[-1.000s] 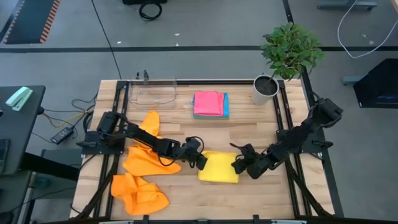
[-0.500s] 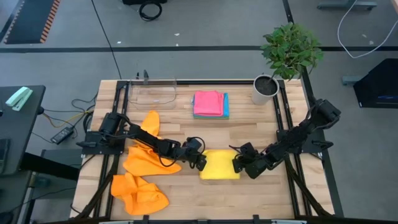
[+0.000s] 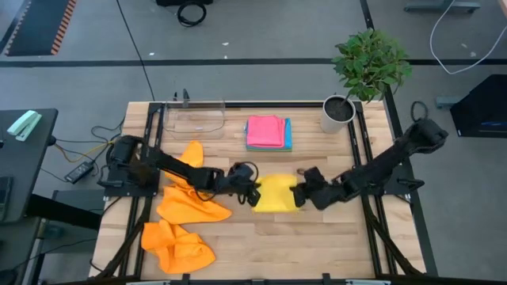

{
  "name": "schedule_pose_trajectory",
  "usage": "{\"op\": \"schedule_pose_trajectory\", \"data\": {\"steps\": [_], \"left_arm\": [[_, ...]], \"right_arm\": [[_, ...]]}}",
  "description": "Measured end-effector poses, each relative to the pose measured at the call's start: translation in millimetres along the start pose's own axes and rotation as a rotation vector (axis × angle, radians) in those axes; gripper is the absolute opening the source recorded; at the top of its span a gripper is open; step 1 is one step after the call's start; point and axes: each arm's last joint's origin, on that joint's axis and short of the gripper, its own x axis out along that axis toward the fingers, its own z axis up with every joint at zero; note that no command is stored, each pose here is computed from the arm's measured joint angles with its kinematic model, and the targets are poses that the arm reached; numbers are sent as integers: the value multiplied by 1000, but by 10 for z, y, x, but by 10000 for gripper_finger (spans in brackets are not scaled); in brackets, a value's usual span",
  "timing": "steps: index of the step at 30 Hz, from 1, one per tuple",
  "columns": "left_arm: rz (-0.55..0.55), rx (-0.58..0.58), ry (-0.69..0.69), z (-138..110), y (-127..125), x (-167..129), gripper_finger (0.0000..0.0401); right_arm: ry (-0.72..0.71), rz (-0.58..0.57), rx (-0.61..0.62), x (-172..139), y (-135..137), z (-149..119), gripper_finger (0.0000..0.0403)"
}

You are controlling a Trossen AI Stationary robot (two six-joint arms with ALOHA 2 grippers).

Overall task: Fold microfiber towels
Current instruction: Stack the folded yellow towel on the pink towel

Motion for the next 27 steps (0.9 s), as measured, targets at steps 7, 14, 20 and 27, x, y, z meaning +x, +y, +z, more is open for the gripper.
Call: {"op": "schedule_pose_trajectory", "data": {"steps": [7, 14, 20, 27], "left_arm": [[35, 12, -142, 529, 98, -290, 10], [153, -59, -218, 1002, 524, -359, 10], [168, -55, -193, 1337, 1008, -326, 10], [138, -45, -187, 1638, 1520, -365, 10]], "right_arm": [[-130, 35, -18, -92, 5, 598, 6], [-186, -11, -48, -45, -171, 1206, 5], [-202, -82, -19, 120, -356, 1642, 5], [-190, -128, 34, 370, -512, 2006, 5]]}}
